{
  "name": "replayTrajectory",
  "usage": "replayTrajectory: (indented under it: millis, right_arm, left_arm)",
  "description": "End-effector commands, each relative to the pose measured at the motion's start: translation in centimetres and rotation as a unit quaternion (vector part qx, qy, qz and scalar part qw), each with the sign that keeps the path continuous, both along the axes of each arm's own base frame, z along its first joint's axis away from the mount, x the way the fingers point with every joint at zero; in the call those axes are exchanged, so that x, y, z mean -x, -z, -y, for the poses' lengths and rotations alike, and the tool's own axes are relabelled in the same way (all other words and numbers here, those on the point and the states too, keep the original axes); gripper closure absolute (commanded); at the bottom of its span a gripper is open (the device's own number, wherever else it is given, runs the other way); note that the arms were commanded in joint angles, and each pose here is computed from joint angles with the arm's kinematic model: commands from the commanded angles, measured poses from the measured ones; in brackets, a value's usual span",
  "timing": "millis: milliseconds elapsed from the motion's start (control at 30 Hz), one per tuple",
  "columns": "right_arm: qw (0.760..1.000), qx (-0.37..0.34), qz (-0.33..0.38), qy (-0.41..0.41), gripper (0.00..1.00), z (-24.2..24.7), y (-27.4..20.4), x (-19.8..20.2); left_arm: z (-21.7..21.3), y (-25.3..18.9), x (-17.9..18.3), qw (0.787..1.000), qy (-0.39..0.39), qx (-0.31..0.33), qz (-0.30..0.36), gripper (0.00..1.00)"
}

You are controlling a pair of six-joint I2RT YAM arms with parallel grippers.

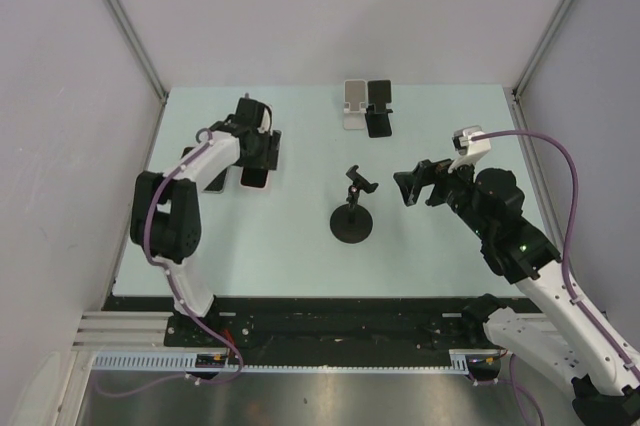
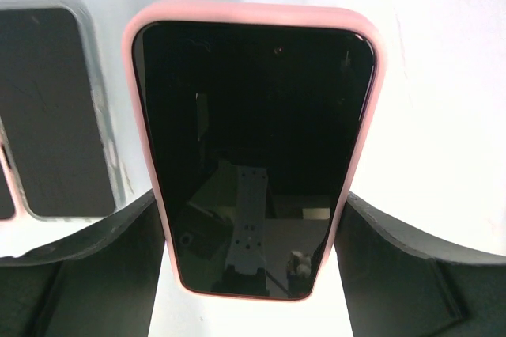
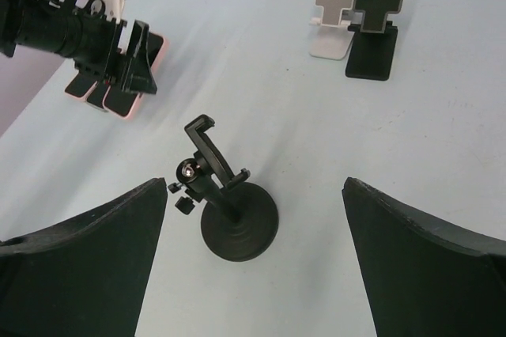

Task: Remove the phone from the phone stand

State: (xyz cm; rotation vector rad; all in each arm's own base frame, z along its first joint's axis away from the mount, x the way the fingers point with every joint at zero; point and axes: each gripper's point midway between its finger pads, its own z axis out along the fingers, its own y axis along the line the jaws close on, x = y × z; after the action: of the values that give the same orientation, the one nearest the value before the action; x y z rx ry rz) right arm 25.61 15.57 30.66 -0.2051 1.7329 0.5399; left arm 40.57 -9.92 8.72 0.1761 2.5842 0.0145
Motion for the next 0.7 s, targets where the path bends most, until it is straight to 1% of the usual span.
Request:
replayTrajectory:
  millis: [0, 33, 133, 300, 333, 400, 500, 600, 633, 667]
  right_arm:
    - [1.000, 0.011, 0.014, 0.016, 0.02, 0.8, -0.3, -0.2]
    - [1.000, 0.013, 0.013, 0.017, 0.02, 0.9, -0.3, -0.3]
    - [0.999, 0.019, 0.014, 0.023, 0.02, 1.1, -0.2, -0.3]
    - [0.999, 0.025, 0.006, 0.019, 0.02, 0.8, 0.4, -0.6]
    - [1.000, 0.026, 0.005, 0.018, 0.02, 0.7, 0.5, -0.7]
    - [1.000, 0.026, 0.000, 0.013, 0.02, 0.5, 0.7, -0.8]
    - [1.000, 0.027, -0.002, 0.012, 0.02, 0.4, 0.8, -0.8]
    - [0.999, 0.030, -0.003, 0.015, 0.02, 0.5, 0.9, -0.9]
    - [0.999, 0.031, -0.003, 0.014, 0.02, 0.5, 1.0, -0.8]
    - [0.999, 0.031, -0.003, 0.015, 0.02, 0.6, 1.0, -0.9]
  left_arm:
    - [-1.5, -1.1, -4.1, 1.000, -0.001, -0.012, 0.027, 0.88]
    - [-2.1, -1.0, -4.6, 0.999, -0.007, -0.016, 0.028, 0.87]
    - [-3.5, 0.9, -4.8, 0.999, -0.021, -0.025, 0.006, 0.85]
    - [-4.8, 2.4, -5.1, 0.999, -0.030, -0.031, -0.010, 0.82]
    - [-5.1, 2.8, -5.2, 0.999, -0.032, -0.032, -0.013, 0.78]
    - [-5.5, 3.2, -5.2, 0.999, -0.032, -0.040, -0.018, 0.73]
    - [-6.2, 3.8, -5.0, 0.998, -0.037, -0.047, -0.026, 0.72]
    - [-6.6, 4.2, -4.5, 0.997, -0.038, -0.057, -0.032, 0.68]
    - [-6.7, 4.5, -4.4, 0.997, -0.039, -0.060, -0.035, 0.64]
    - [-6.8, 4.7, -4.3, 0.997, -0.039, -0.064, -0.037, 0.62]
